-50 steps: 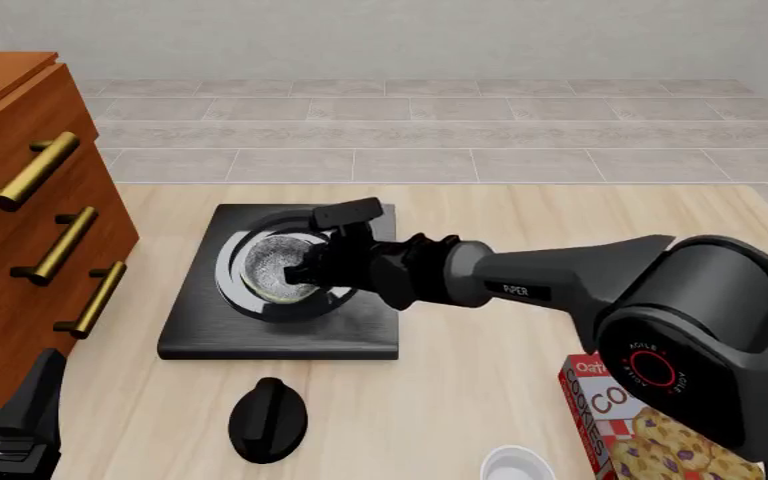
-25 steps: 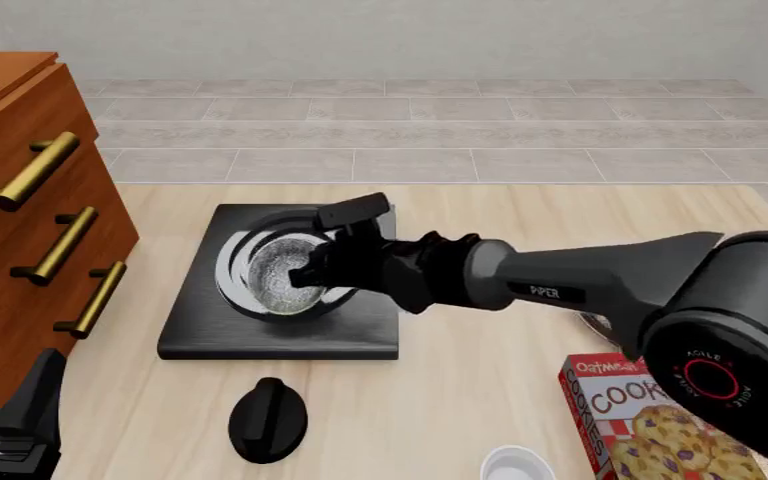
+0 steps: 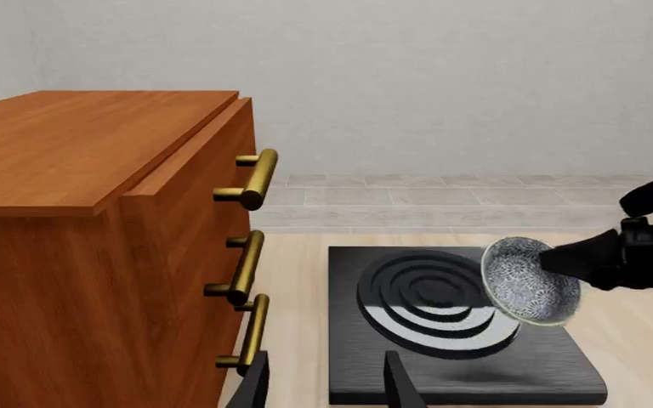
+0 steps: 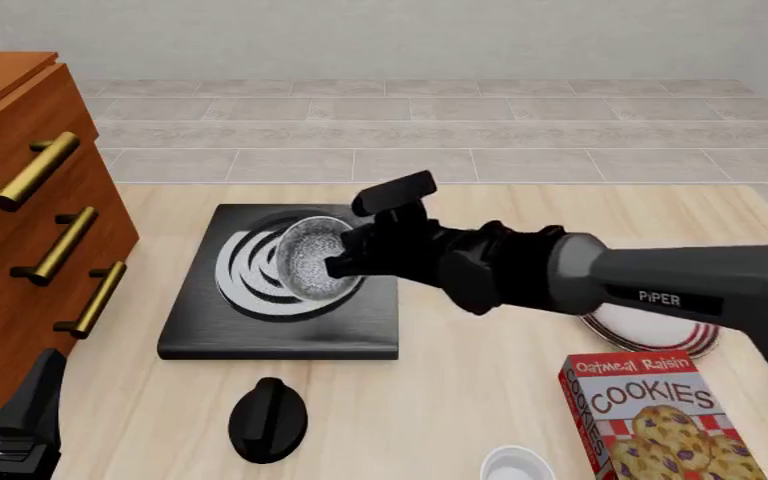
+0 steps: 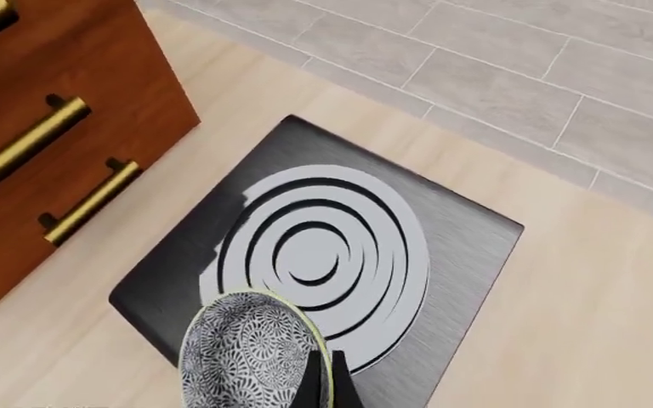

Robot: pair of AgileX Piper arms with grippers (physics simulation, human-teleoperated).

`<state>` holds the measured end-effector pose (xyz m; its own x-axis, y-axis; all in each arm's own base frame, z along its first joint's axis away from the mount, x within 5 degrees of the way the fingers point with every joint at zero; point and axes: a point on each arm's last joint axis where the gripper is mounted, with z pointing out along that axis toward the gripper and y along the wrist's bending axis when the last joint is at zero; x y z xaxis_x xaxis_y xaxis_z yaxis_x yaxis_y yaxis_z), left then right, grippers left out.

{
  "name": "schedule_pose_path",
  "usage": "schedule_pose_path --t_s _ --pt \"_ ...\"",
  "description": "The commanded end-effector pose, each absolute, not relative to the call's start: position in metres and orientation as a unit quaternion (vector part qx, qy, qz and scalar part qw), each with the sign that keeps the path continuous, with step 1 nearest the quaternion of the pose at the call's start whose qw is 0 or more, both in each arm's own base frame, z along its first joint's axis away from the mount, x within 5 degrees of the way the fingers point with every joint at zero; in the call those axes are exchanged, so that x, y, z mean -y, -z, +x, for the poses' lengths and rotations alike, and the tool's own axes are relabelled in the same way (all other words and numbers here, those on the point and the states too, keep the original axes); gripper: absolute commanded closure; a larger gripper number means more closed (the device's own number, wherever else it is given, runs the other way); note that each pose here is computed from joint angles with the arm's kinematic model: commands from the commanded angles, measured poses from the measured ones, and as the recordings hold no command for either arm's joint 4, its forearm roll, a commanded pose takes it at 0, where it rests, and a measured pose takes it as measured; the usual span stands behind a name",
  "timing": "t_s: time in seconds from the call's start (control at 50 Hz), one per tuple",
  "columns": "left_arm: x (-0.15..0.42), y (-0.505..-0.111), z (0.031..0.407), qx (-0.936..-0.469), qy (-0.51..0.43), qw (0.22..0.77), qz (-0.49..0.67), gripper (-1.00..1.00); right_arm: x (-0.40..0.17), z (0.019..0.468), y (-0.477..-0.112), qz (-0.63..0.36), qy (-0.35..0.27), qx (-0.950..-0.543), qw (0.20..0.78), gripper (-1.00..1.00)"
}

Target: Pick the akita bowl on the stove and place it on the plate.

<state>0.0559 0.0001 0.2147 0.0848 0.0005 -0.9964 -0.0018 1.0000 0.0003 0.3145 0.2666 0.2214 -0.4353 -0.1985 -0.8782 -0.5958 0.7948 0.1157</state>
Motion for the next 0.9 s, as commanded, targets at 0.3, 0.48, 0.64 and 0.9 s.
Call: schedule_pose_path --t_s 0.3,0.48,0.64,0.9 --pt "0.0 -0.215 0.056 -0.677 -0.001 0.736 -0.001 -1.0 -0.186 0.304 -0.241 -0.172 -0.181 -0.825 0.507 1.0" --pt "0.0 -0.215 0.056 -0.677 -0.001 0.736 -0.001 -1.0 -0.16 0.308 -0.236 -0.142 -0.164 -0.833 0.509 1.0" --pt "0.0 -0.215 0.056 -0.676 -0.001 0.737 0.0 -1.0 -0.143 0.311 -0.225 -0.119 -0.151 -0.841 0.506 1.0" --pt "0.0 -0.215 0.056 -0.677 -0.001 0.736 -0.001 -1.0 -0.098 0.315 -0.215 -0.057 -0.121 -0.85 0.509 1.0"
